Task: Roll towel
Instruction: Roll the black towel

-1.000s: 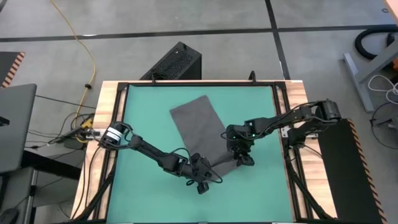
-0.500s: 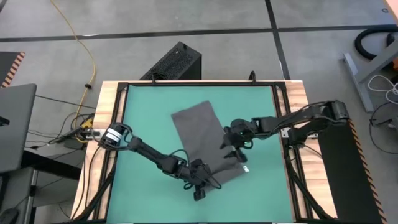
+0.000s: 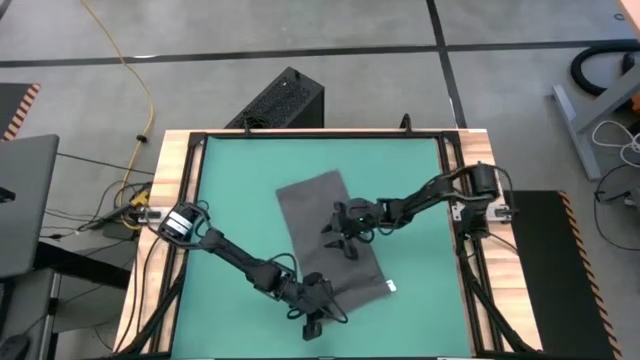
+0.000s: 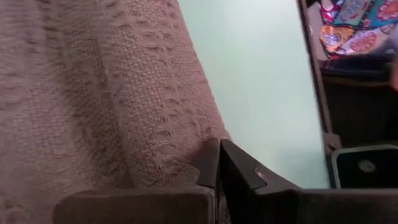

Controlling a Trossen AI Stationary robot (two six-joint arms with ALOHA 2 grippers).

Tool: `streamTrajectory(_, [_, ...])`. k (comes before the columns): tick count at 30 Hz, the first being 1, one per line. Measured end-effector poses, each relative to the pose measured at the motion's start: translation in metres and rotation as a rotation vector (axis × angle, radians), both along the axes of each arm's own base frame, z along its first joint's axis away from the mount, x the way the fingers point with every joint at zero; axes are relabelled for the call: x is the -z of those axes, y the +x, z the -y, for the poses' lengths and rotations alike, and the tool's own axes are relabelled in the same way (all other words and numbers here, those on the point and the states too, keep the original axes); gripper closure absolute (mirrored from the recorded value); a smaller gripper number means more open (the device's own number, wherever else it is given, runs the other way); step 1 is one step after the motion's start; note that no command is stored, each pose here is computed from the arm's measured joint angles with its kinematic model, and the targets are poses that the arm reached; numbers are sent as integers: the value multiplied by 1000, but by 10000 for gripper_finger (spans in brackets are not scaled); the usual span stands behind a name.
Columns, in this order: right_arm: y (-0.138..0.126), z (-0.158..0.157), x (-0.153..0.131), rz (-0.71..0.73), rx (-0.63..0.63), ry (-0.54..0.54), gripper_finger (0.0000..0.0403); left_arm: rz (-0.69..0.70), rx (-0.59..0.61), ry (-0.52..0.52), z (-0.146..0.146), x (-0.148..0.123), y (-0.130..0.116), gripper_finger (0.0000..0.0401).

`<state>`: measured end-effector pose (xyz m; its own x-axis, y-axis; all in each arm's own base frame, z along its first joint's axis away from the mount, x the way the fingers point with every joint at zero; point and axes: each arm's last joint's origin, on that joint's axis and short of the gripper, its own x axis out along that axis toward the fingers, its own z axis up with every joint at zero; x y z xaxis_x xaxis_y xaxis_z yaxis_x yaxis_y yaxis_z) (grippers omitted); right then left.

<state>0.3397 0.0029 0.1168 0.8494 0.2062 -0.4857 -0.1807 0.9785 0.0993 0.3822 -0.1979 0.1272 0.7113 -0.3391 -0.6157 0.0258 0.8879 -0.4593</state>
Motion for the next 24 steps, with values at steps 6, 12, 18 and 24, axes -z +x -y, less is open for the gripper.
streamTrajectory(6, [14,9,20,-29,-1,-65,148,-19,44,-38,9,0,-5,401])
streamTrajectory(12, [19,16,27,-31,-7,-103,148,-24,46,-34,11,0,-6,401])
streamTrajectory(18, [10,15,-20,15,-22,-119,148,-12,40,1,7,1,-4,401])
streamTrajectory(24, [-34,1,-43,-52,-132,-80,148,-38,43,23,6,3,-6,401])
